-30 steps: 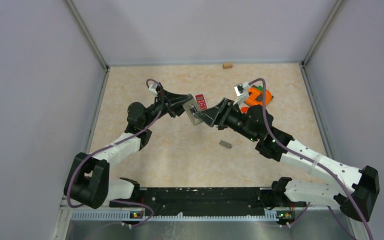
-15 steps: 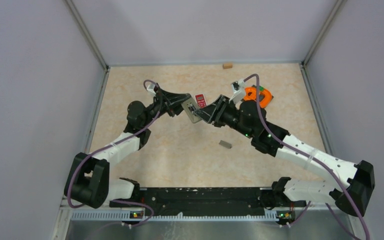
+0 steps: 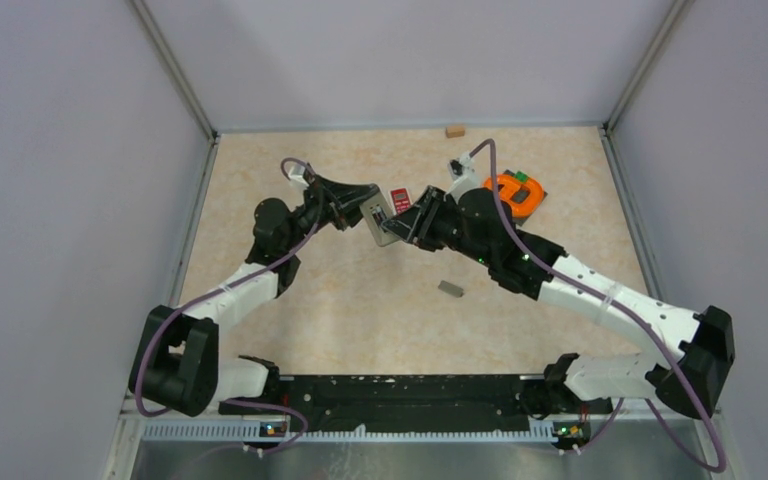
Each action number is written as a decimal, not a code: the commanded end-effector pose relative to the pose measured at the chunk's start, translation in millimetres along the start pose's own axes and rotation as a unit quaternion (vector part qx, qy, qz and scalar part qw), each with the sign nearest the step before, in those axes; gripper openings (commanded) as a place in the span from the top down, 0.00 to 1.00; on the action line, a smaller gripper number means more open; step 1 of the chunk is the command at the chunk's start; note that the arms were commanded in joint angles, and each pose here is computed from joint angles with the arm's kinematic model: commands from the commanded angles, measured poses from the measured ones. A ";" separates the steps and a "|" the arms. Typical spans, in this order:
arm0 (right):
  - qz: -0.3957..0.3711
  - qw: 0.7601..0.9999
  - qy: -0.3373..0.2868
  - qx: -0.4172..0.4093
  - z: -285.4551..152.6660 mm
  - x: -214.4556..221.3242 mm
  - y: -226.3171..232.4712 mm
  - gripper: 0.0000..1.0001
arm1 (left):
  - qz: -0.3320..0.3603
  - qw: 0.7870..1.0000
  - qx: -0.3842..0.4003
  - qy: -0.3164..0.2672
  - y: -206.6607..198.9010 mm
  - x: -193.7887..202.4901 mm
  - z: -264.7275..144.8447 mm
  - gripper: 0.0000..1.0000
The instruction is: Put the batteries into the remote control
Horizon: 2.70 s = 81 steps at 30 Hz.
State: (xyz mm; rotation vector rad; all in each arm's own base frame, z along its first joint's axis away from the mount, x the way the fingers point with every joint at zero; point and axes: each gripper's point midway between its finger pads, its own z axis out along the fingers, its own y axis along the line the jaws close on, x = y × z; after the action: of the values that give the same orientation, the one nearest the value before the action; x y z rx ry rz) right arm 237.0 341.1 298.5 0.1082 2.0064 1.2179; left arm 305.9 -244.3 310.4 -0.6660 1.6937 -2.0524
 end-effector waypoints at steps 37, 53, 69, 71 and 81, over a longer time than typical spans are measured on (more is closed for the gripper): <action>-0.235 0.970 0.051 0.044 -29.1 -4.4 -77.0 0.32 | 0.403 0.913 -0.035 0.059 -18.3 23.4 -34.2 1.00; -0.184 0.961 0.049 -0.203 -2.7 20.4 27.8 0.29 | 0.402 0.908 0.023 0.119 -30.7 50.4 -40.5 1.00; -0.120 0.984 0.041 -0.125 27.1 14.0 11.4 0.46 | 0.398 0.909 0.027 0.121 -31.4 52.5 -41.8 1.00; -0.112 0.987 0.043 -0.105 30.8 15.7 4.0 0.53 | 0.398 0.909 0.028 0.121 -32.1 52.8 -41.9 1.00; -0.106 0.985 0.039 -0.128 19.8 16.7 11.0 0.50 | 0.401 0.910 0.016 0.101 -31.6 46.8 -41.4 1.00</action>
State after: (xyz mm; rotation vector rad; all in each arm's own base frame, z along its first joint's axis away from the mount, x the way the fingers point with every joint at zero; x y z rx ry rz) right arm 224.8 375.2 277.3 -0.3353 1.9221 1.3618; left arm 258.2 -230.8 318.7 0.1860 1.7134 -1.5404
